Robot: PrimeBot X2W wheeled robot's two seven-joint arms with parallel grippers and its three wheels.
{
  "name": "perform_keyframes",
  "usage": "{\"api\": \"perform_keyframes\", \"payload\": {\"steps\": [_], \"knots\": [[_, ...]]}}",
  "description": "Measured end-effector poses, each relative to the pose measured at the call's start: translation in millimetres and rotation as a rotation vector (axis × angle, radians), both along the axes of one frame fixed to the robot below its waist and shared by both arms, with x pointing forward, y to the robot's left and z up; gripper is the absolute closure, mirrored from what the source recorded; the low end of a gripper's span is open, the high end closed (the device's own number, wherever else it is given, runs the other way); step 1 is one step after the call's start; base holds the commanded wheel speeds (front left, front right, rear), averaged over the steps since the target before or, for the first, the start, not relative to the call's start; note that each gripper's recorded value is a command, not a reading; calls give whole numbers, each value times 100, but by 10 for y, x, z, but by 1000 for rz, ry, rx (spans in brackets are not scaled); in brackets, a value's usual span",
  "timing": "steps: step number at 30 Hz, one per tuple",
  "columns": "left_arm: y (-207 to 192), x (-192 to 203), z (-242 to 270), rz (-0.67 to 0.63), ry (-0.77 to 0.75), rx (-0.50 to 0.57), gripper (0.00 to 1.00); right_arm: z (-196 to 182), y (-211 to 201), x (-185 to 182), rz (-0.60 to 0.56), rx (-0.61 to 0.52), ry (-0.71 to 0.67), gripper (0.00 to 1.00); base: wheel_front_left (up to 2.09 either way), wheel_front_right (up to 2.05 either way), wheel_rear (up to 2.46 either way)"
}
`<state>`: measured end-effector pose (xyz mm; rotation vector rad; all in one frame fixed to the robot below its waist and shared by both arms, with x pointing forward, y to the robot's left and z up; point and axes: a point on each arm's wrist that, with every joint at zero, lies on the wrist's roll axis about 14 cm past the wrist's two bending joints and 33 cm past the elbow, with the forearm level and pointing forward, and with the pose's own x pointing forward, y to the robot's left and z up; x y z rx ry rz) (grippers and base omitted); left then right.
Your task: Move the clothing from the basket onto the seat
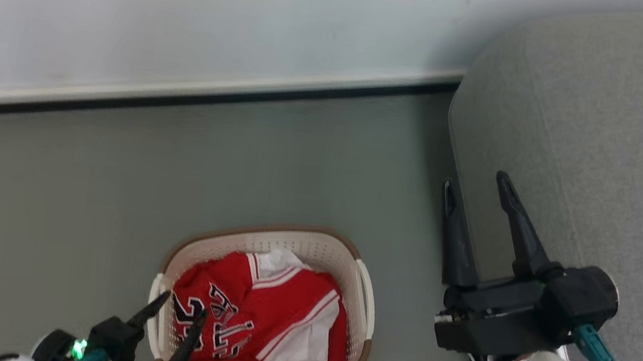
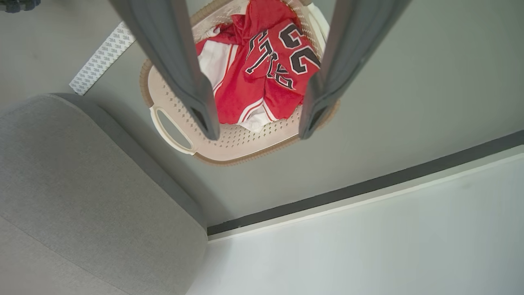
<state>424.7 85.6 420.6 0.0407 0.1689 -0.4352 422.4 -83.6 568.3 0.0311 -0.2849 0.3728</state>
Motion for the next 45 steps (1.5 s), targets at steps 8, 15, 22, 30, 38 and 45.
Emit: {"api": "perform_keyframes", "payload": {"steps": [8,15,22,30,38,45], "knots": [[-215,368,-548,-153,100,81,0,-115,-23,378,0,26,3,0,0,0,0],[-381,511,-1044,-257,183,117,0,-439,-35,601,4,26,64,0,0,0,0],[-523,534,-1551,-347,273,145,0,-674,-143,769,-19,23,99,0,0,0,0],[-603,661,-2097,-450,312,254,0,-1006,-171,885,-16,29,165,0,0,0,0],[-603,694,-2642,-506,362,372,0,-1162,-242,936,-22,46,199,0,0,0,0],[-559,625,-3069,-507,452,439,0,-1141,-200,890,1,6,189,0,0,0,0]]}}
